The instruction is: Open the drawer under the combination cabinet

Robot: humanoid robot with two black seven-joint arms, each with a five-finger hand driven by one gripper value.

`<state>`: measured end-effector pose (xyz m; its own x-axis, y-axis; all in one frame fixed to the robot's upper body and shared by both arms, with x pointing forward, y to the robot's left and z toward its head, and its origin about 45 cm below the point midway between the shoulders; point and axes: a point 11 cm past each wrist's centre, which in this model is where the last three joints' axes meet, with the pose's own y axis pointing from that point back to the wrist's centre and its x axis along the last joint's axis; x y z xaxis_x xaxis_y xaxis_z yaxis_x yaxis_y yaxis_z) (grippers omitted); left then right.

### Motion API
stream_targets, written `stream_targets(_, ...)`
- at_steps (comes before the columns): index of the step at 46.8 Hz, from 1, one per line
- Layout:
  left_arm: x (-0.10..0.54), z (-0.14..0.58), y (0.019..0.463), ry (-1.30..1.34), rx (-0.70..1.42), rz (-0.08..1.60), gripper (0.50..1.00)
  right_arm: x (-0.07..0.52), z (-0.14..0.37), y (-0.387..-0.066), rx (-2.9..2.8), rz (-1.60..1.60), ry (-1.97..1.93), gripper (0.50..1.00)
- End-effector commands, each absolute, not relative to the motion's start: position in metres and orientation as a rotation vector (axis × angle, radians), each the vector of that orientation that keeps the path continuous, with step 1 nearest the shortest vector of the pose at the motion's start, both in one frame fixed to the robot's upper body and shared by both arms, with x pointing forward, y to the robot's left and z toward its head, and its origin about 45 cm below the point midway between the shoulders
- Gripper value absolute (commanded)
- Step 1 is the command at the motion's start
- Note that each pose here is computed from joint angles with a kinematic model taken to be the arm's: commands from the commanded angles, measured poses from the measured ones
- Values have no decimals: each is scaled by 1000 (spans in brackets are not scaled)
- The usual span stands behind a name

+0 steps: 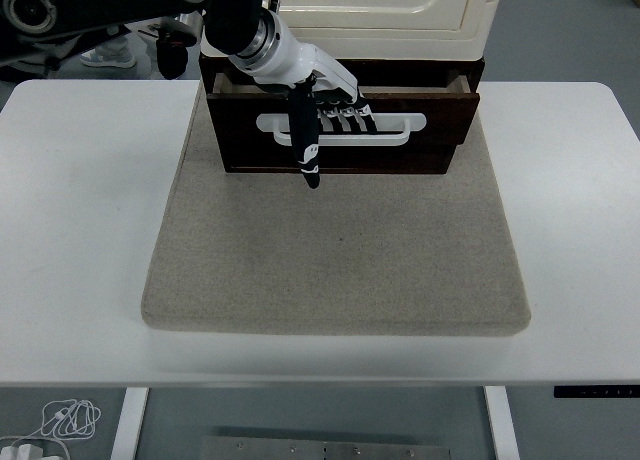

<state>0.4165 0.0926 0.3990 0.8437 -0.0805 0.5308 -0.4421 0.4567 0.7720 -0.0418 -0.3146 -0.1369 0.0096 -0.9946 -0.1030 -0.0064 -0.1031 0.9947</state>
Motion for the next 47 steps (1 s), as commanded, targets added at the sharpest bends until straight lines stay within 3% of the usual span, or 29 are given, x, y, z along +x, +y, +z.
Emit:
stream_targets(1, 414, 399, 93, -549, 1087, 230, 1000, -42, -137, -315, 1294, -1275, -1157, 926)
stream_targets(47, 390, 408, 92, -585, 1080, 153, 1000, -42, -137, -315, 1294, -1275, -1157, 926)
